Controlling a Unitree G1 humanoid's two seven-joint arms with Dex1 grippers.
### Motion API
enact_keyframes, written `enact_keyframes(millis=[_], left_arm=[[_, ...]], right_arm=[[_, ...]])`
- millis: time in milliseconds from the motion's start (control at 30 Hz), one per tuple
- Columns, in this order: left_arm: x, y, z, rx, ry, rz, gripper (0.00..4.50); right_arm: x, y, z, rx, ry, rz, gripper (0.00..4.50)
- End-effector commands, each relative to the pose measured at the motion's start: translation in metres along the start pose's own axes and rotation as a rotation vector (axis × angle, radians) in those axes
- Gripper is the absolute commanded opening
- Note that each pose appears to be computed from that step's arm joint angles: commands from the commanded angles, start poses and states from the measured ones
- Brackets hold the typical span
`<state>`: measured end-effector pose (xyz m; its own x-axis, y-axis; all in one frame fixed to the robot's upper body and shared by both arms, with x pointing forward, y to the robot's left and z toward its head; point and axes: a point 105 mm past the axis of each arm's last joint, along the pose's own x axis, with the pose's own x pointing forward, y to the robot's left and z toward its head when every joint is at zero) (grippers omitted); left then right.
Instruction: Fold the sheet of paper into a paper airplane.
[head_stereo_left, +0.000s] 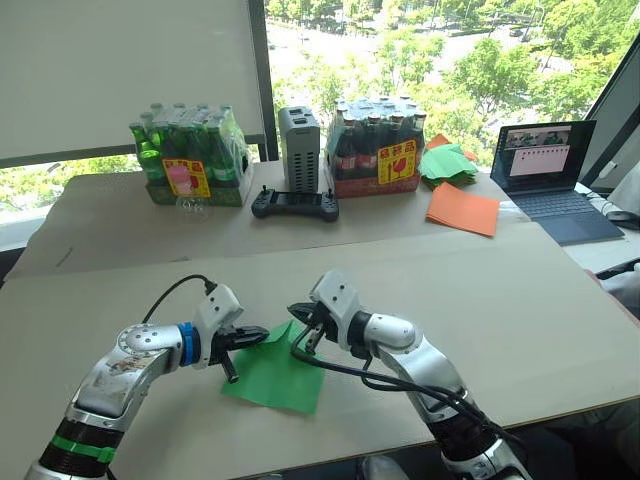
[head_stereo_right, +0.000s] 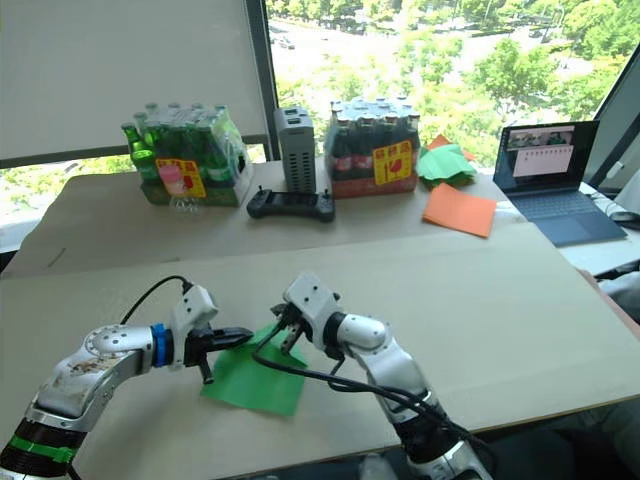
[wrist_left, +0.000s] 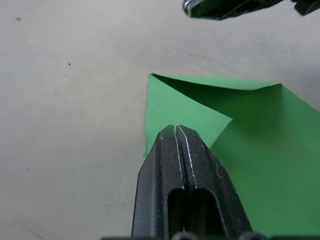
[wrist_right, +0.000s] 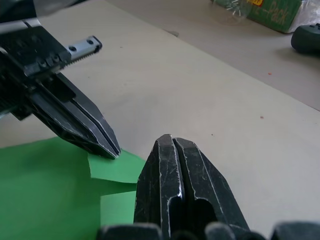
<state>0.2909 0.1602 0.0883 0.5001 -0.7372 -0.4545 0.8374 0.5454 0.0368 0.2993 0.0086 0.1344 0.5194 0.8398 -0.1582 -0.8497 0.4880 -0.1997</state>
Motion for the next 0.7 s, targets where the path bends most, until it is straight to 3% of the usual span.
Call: enact_keyframes(millis=[33, 267, 700], left_arm=[[0.007, -0.002, -0.007, 0.035, 0.023, -0.019, 0.05], [0.020, -0.006, -0.025, 0.059, 0.072, -0.031, 0.05], [0.027, -0.009, -0.022, 0.058, 0.060, -0.029, 0.05]], right_arm=[[-0.019, 0.006, 0.024, -0.004, -0.083, 0.024, 0.00], [-0.040, 0.012, 0.015, 0.007, -0.040, 0.040, 0.00], [-0.076, -0.003, -0.016, 0.014, 0.109, -0.020, 0.00]])
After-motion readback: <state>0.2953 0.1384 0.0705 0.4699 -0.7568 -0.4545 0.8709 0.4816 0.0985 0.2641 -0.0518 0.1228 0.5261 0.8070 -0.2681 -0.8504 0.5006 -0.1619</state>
